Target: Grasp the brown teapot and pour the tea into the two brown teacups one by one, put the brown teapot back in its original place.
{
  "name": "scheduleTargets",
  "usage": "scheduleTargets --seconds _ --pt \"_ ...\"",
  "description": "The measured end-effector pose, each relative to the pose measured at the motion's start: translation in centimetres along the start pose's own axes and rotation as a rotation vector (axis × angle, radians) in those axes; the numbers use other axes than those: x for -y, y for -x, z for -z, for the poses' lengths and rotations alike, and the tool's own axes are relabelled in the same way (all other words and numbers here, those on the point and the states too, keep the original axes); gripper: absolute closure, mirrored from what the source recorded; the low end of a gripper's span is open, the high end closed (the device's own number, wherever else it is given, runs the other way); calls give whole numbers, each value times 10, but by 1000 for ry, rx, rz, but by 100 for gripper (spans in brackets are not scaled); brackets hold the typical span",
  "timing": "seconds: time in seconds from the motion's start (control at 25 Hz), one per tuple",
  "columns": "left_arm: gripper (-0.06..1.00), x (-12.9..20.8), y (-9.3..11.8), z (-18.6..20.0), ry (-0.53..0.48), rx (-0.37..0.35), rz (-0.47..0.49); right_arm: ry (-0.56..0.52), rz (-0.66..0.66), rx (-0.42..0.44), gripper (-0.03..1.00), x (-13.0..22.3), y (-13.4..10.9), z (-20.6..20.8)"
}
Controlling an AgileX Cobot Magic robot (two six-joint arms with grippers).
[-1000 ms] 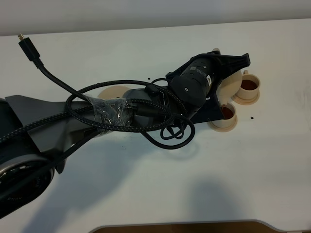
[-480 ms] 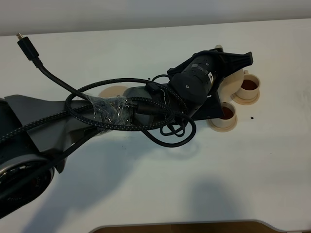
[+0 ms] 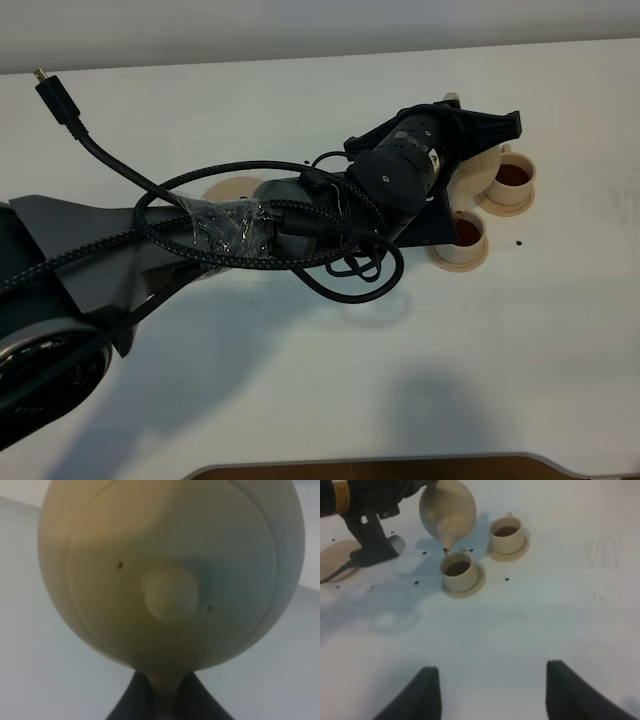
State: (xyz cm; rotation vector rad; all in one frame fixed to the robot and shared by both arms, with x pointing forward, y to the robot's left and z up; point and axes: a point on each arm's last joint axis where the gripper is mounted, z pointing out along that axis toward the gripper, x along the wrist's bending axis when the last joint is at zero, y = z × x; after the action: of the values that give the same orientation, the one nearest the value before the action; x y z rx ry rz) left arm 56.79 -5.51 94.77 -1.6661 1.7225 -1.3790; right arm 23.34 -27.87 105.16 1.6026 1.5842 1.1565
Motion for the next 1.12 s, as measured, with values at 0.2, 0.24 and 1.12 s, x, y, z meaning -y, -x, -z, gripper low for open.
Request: scheduleTargets --seconds 0.2,0.24,1.12 --pt "80 0 0 0 3 -3 -25 0 0 0 49 0 0 0" --pt "80 0 0 0 3 -3 -26 0 0 0 49 0 0 0" --pt "80 -1 -1 -1 29 -22 21 0 0 0 49 0 0 0"
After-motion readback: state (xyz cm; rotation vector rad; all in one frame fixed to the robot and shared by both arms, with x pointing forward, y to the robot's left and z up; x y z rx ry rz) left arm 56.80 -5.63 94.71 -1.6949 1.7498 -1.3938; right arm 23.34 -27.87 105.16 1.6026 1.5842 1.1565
